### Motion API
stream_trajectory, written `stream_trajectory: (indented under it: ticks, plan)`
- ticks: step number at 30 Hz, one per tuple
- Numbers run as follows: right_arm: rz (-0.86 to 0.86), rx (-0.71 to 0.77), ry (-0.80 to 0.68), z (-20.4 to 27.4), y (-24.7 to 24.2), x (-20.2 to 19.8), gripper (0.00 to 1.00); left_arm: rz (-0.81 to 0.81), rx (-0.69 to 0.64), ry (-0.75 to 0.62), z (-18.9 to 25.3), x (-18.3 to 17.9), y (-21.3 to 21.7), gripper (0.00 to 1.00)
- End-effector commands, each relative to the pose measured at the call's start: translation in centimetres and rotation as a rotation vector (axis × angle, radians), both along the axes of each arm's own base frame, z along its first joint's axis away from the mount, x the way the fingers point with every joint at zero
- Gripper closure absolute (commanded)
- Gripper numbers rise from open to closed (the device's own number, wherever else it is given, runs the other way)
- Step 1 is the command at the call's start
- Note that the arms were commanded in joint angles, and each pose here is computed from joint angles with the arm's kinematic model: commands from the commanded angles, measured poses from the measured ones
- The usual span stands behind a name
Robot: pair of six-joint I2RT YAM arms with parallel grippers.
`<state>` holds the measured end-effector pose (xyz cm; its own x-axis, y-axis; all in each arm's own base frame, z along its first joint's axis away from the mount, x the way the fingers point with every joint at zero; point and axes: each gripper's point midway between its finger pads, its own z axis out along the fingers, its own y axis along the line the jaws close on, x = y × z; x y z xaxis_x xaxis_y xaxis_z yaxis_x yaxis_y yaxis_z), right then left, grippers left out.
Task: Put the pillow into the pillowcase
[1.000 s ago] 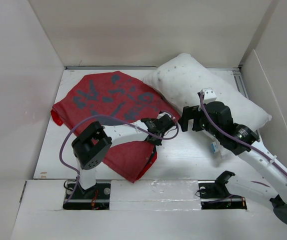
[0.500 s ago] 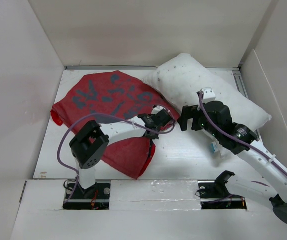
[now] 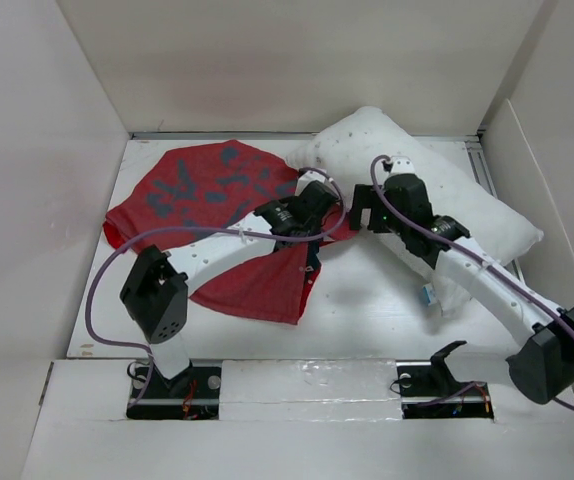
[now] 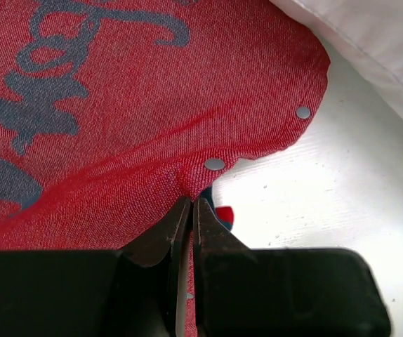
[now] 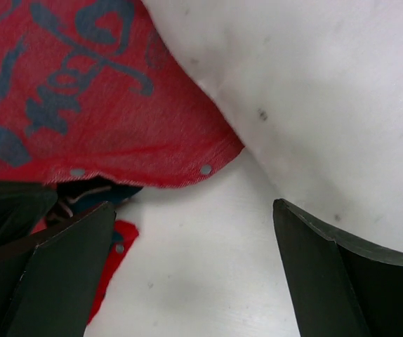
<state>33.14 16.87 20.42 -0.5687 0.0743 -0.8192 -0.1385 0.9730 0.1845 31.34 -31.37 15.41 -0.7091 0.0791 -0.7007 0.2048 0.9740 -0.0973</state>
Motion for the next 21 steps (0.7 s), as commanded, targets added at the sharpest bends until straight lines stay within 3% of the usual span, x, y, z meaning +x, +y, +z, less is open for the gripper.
stream_trajectory:
  ticks: [1,5,7,10,11,13,14,17,18,19,21]
  plan:
    - [-0.013,0.156,-0.192,6.5,-0.2,3.6,0.01,0.010,-0.110,-0.059,3.7,1.7,0.3,1.00]
    - [-0.011,0.156,-0.193,6.8,-0.9,5.4,0.01,0.051,-0.144,-0.104,6.8,3.4,1.8,1.00]
    - [0.017,0.150,-0.283,9.0,-0.7,6.7,0.01,0.112,-0.171,-0.127,8.1,4.3,2.8,1.00]
    - [-0.003,0.061,-0.294,8.5,-1.9,9.8,0.01,0.228,-0.233,-0.145,9.8,6.0,5.4,1.00]
    - [-0.021,0.050,-0.323,10.5,-2.2,11.2,0.01,0.250,-0.256,-0.146,10.2,6.3,6.1,1.00]
    - [-0.038,-0.064,-0.249,7.5,-2.4,14.0,0.01,0.295,-0.288,-0.137,10.6,7.7,7.9,1.00]
    - [-0.052,-0.079,-0.290,9.7,-2.4,15.7,0.01,0.299,-0.303,-0.136,10.9,8.1,8.4,1.00]
    - [-0.109,-0.271,-0.154,4.2,-2.4,19.5,0.01,0.301,-0.325,-0.142,12.3,9.2,9.2,1.00]
    - [-0.117,-0.280,-0.186,6.1,-1.4,21.1,0.01,0.307,-0.303,-0.128,11.5,9.4,9.6,1.00]
    - [-0.094,-0.334,-0.092,0.9,-0.8,22.7,0.01,0.300,-0.307,-0.124,11.5,9.3,9.4,1.00]
    - [-0.065,-0.352,-0.048,-1.1,0.1,24.3,0.01,0.285,-0.329,-0.118,11.7,9.5,9.2,1.00]
